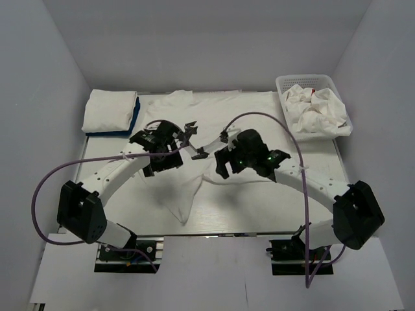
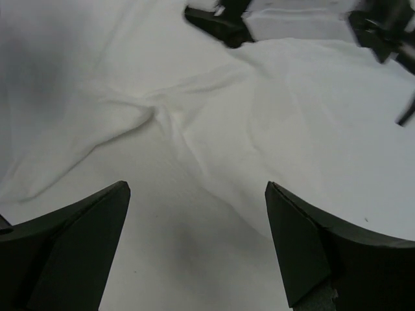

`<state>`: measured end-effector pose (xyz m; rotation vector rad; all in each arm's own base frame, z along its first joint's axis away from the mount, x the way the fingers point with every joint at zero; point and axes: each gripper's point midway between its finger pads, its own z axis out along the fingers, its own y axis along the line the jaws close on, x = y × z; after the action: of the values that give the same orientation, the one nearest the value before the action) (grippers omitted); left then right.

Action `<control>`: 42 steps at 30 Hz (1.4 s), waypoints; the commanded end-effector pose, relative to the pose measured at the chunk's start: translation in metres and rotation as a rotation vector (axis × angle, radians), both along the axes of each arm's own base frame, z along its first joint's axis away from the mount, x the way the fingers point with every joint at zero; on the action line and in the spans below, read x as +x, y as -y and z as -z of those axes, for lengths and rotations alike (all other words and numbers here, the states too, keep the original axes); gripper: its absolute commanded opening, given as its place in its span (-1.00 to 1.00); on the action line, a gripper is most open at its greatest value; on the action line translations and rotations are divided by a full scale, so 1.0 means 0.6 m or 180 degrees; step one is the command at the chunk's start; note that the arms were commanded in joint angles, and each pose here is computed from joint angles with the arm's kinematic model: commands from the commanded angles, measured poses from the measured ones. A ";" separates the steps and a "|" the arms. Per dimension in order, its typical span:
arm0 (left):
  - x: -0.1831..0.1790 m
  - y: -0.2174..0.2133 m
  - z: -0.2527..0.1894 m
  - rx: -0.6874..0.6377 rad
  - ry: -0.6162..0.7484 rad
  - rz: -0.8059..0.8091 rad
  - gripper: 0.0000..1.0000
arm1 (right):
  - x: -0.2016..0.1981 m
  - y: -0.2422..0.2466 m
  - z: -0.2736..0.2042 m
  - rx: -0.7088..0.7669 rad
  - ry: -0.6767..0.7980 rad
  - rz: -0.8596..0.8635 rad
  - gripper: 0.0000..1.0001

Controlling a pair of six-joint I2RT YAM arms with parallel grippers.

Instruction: Fold and stack the t-shirts

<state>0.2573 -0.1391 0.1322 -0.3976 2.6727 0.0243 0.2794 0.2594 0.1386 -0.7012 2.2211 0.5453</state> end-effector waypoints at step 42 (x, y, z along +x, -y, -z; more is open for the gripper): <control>0.130 -0.068 0.201 -0.0584 -0.0366 -0.0185 0.94 | -0.099 -0.281 0.115 0.0169 0.0778 -0.2911 -1.00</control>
<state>0.3291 -0.1052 0.0226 -0.5468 2.7887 -0.2058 0.2338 0.4277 0.0390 -1.6762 1.6198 0.8172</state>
